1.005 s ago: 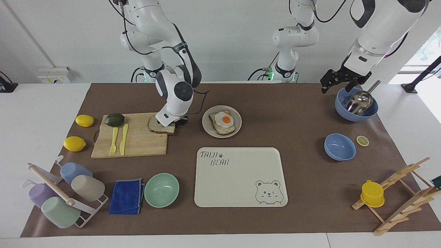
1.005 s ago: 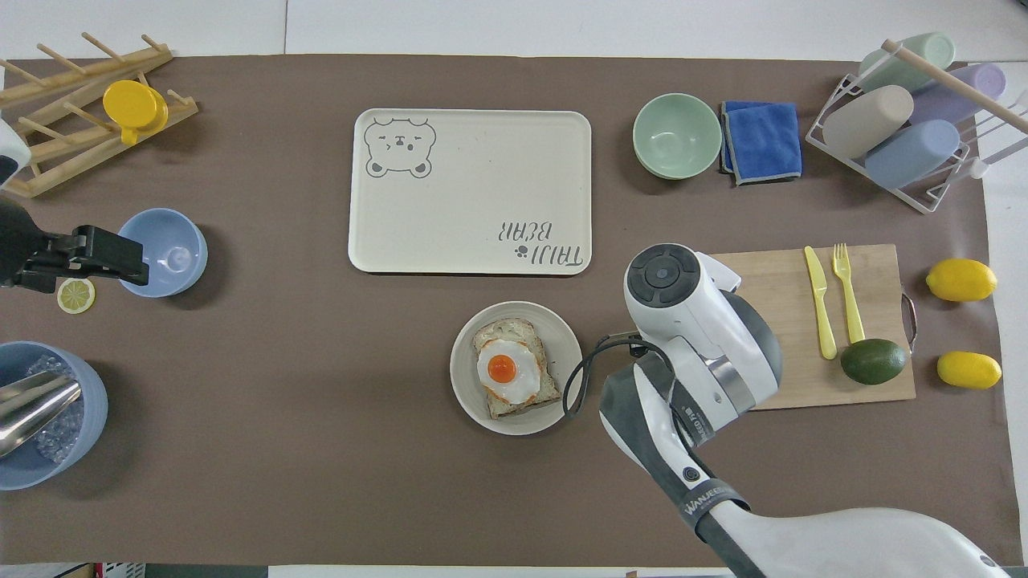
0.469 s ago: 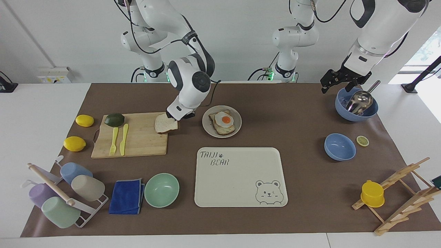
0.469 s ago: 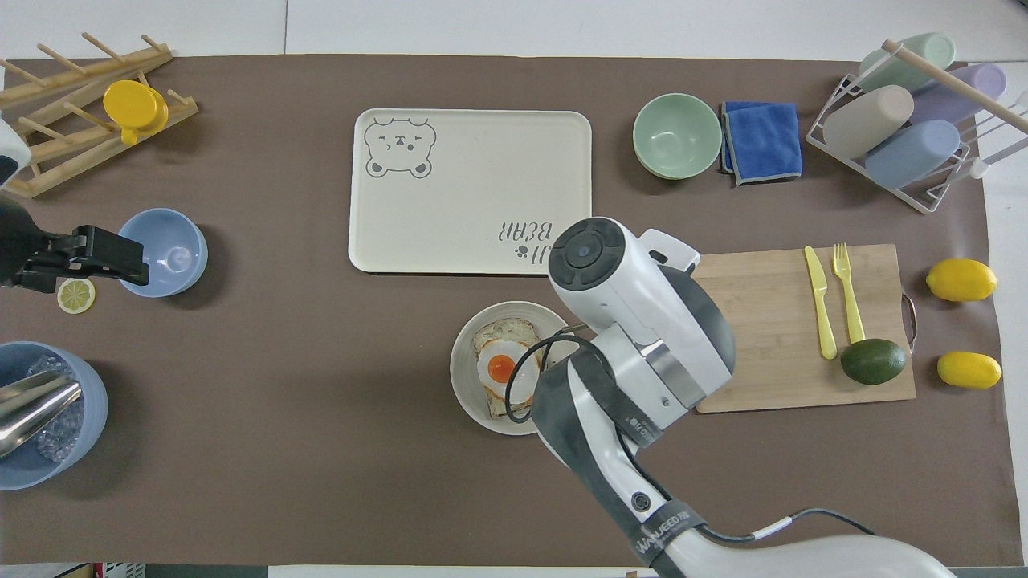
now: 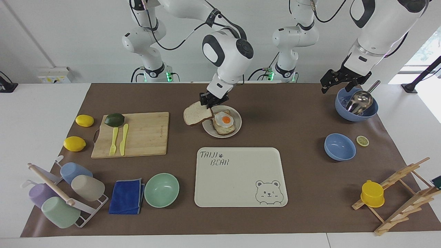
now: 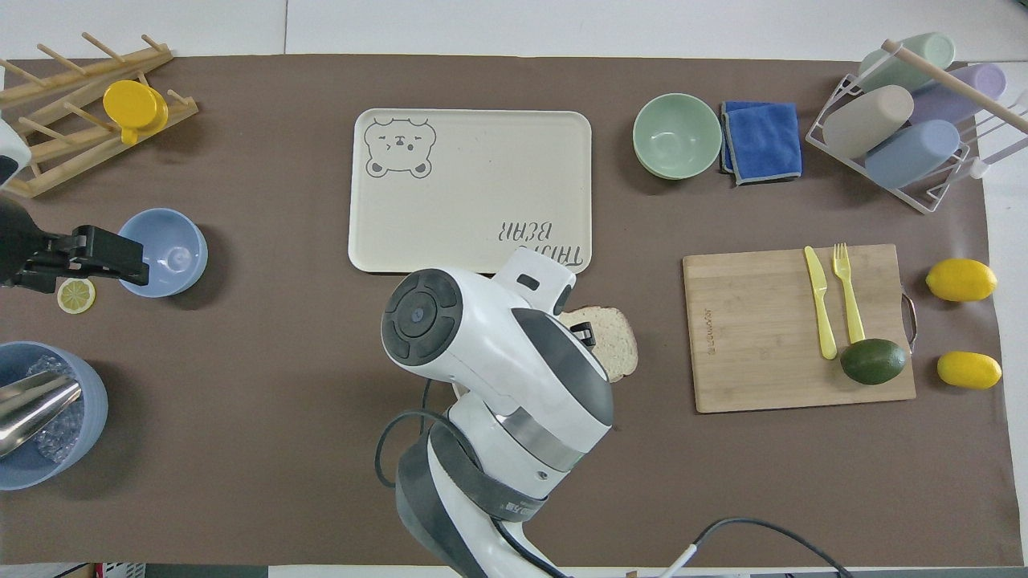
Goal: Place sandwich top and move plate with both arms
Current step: 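Grasp the bread slice and lift it toward the plate, then lower the bread slice onto the egg toast with the right gripper, then release the bread and withdraw the right gripper while the left gripper reaches forward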
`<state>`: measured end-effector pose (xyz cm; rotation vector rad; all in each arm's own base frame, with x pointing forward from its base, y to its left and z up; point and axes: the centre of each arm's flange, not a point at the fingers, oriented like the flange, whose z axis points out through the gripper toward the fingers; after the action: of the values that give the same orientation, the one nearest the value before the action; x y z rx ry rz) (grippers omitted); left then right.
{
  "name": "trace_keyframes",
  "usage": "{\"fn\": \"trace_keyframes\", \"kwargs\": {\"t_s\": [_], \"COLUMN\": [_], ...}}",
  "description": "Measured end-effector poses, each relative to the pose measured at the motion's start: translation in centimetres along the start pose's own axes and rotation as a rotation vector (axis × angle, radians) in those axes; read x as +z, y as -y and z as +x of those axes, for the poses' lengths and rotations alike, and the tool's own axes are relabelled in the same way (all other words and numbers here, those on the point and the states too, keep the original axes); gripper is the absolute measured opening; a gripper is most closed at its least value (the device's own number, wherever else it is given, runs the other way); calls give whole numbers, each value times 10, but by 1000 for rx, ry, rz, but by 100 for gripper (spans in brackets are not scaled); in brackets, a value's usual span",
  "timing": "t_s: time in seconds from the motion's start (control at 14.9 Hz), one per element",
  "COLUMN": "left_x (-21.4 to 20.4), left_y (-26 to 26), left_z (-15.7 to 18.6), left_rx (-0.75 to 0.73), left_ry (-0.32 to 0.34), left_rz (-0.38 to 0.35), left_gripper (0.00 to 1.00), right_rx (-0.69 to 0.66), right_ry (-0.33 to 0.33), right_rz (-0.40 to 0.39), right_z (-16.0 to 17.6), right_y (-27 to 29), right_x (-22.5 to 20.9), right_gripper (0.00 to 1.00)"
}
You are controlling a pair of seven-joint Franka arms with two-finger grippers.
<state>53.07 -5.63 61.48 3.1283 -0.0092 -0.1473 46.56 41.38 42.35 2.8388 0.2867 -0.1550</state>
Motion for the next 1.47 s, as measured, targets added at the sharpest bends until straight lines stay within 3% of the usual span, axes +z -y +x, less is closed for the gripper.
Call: {"fn": "trace_keyframes", "kwargs": {"t_s": [0.13,0.34,0.74,0.87,1.14,1.34,1.47], "left_x": [0,0,0,0,0,0,0], "left_y": [0,0,0,0,-1,-3,-3], "left_z": [0,0,0,0,0,0,0], "left_rx": [0,0,0,0,1,6,6], "left_ry": [0,0,0,0,0,0,0], "left_rz": [0,0,0,0,0,1,1], "left_gripper": [100,100,100,100,100,100,100], "right_rx": [21,30,45,58,81,155,188], "right_ry": [-27,-49,-77,-81,-100,-115,-106], "right_rz": [55,61,82,104,129,160,171], "right_z": [-1,-9,-5,-4,-3,14,29], "right_y": [31,74,87,89,83,27,-46], "right_x": [8,28,41,38,24,-8,-31], "right_gripper": [11,11,11,25,67,97,100]}}
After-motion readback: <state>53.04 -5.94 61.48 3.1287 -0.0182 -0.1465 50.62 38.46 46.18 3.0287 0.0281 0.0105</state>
